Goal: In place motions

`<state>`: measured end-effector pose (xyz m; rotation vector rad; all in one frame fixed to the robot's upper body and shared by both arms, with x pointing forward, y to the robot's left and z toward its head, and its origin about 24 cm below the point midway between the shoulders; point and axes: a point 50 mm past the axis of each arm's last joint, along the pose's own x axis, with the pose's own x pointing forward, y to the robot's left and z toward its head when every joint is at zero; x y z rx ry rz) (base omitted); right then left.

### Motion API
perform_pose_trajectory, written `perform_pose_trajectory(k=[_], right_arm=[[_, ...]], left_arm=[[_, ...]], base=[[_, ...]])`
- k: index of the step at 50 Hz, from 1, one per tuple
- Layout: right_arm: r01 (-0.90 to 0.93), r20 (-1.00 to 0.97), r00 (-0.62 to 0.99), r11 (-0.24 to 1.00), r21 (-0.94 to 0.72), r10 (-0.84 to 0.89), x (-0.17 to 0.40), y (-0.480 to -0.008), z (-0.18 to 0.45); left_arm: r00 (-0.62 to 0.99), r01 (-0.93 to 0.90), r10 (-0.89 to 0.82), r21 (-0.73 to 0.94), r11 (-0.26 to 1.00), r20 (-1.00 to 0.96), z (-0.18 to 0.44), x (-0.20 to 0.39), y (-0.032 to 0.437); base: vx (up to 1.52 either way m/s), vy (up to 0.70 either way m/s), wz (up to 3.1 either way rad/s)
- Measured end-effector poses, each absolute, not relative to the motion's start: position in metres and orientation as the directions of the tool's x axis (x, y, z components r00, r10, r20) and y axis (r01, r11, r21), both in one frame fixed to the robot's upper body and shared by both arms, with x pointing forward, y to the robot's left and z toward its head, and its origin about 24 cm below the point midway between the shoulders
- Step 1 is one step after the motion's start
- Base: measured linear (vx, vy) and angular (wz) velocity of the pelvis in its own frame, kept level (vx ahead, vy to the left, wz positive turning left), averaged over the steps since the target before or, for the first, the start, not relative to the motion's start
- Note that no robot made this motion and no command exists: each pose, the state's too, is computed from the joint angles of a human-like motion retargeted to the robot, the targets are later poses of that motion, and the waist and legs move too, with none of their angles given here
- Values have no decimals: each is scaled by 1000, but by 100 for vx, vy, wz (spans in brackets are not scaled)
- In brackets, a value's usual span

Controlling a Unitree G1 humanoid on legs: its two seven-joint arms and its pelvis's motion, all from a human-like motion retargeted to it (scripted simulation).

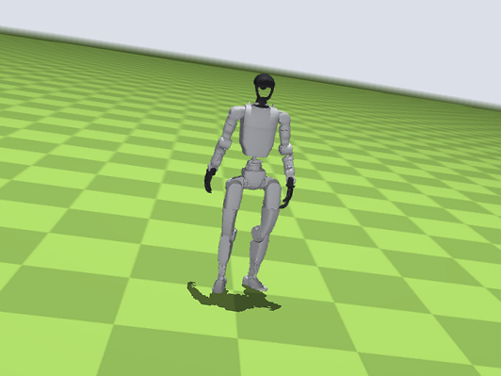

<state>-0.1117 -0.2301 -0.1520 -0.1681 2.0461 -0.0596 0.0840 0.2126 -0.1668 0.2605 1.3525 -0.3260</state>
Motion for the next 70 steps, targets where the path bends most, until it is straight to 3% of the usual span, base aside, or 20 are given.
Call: perform_pose_trajectory(k=[4, 7, 12, 18, 25, 30, 35, 41, 47, 51, 55, 61, 66, 70], right_arm=[[-95, -892, -426, 988, -121, -150, -88, -223, -159], [-170, -946, -282, 978, -117, -162, -38, -218, -169], [-361, -995, 78, 929, -81, -56, 81, -192, -172], [-487, -862, 488, 862, -139, 137, 198, -139, -136], [-553, -741, 636, 797, -244, 215, 240, -114, -108], [-627, -829, 531, 741, -242, 178, 205, -124, -131], [-631, -956, 287, 762, -144, 57, 116, -159, -168], [-545, -977, -165, 838, -24, -135, -35, -208, -175], [-424, -790, -562, 905, 20, -246, -166, -241, -130], [-273, -677, -688, 958, -91, -261, -208, -252, -103], [-115, -684, -685, 965, -237, -250, -209, -251, -103], [-50, -819, -533, 974, -220, -212, -147, -238, -138], [-246, -957, -245, 964, -95, -157, -38, -222, -170], [-453, -995, 94, 889, -68, -28, 74, -190, -174]], left_arm=[[198, 320, -55, 12, 947, -979, -170, 67, 209], [125, 212, -42, -14, 977, -991, -176, 28, 203], [-153, -5, -91, -91, 996, -984, -172, -75, 189], [-539, -148, -192, -132, 980, -820, -127, -199, 176], [-739, -195, -187, -59, 979, -648, -83, -261, 168], [-698, -172, -172, -71, 983, -695, -102, -234, 171], [-554, -58, -86, -65, 996, -828, -146, -145, 189], [-110, 116, -64, -77, 990, -992, -177, 26, 196], [369, 284, -132, -23, 959, -920, -144, 177, 179], [594, 304, -170, 25, 952, -786, -113, 231, 167], [649, 312, -177, 46, 949, -739, -107, 238, 164], [406, 331, -159, -17, 943, -900, -152, 156, 168], [-19, 244, -47, -50, 968, -999, -181, 21, 181], [-416, 130, 6, -53, 990, -909, -163, -101, 183]], base=[[2, 4, 16], [0, 0, 0], [0, 0, 0], [0, 0, 0], [0, -2, -1], [0, 0, 0], [0, 0, 0], [-1, 0, -8], [0, 0, 42], [-4, 6, -18], [-3, 5, -5], [0, 0, 0], [0, 0, 0], [0, 0, 0]])
